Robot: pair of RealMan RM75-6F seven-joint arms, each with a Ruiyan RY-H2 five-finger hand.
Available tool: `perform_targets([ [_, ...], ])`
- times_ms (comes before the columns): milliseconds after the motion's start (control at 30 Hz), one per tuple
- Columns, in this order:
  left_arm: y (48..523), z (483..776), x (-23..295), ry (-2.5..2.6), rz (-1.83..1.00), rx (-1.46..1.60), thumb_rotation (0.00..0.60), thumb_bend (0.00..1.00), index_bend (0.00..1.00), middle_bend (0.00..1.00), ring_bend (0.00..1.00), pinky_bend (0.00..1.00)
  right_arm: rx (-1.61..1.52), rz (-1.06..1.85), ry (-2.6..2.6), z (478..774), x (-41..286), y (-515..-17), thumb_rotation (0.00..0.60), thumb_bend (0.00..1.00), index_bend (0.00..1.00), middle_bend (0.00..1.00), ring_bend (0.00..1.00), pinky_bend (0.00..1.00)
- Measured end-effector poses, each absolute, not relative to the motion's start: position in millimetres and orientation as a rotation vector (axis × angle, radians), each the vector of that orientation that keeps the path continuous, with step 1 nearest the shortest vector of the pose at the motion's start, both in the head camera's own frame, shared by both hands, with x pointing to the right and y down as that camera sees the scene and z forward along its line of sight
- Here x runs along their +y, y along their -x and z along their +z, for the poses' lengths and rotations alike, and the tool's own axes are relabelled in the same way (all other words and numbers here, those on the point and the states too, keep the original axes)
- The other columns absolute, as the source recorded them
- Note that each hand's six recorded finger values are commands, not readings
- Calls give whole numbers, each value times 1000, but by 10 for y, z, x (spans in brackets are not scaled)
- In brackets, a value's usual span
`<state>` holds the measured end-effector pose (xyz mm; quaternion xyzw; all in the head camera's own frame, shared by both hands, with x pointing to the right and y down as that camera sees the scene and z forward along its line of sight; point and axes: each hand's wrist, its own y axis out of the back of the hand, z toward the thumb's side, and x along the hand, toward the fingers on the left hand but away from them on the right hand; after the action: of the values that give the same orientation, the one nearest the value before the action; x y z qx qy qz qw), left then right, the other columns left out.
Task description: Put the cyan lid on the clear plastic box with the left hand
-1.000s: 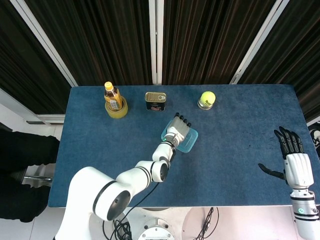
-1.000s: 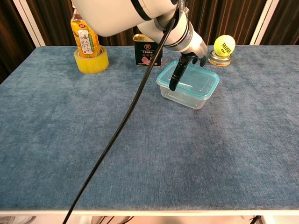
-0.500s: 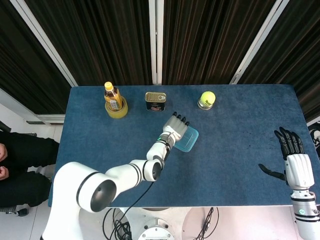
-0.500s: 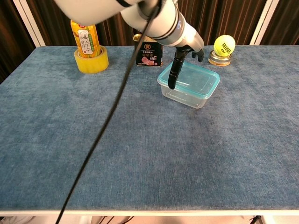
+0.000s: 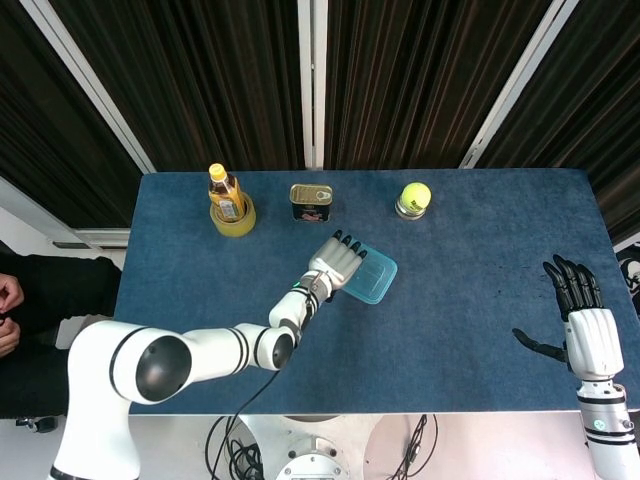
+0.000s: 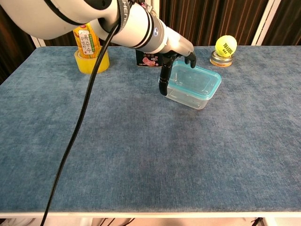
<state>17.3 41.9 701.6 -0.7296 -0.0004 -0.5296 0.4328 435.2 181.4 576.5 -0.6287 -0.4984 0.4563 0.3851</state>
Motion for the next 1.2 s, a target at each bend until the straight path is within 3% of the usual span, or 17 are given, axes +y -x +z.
perform_targets([
  [667,-143,7214,512,1816,-1356,-35,600,0,108,57,0,43,-1270,1165,1600,5767,1810,-4359,600,23,0,0,0,0],
  [1200,102,6869,625,1846,-1232,36,600,0,119,80,0,44,-1262,1145,1602,5743,1821,-4320,600,23,0,0,0,0],
])
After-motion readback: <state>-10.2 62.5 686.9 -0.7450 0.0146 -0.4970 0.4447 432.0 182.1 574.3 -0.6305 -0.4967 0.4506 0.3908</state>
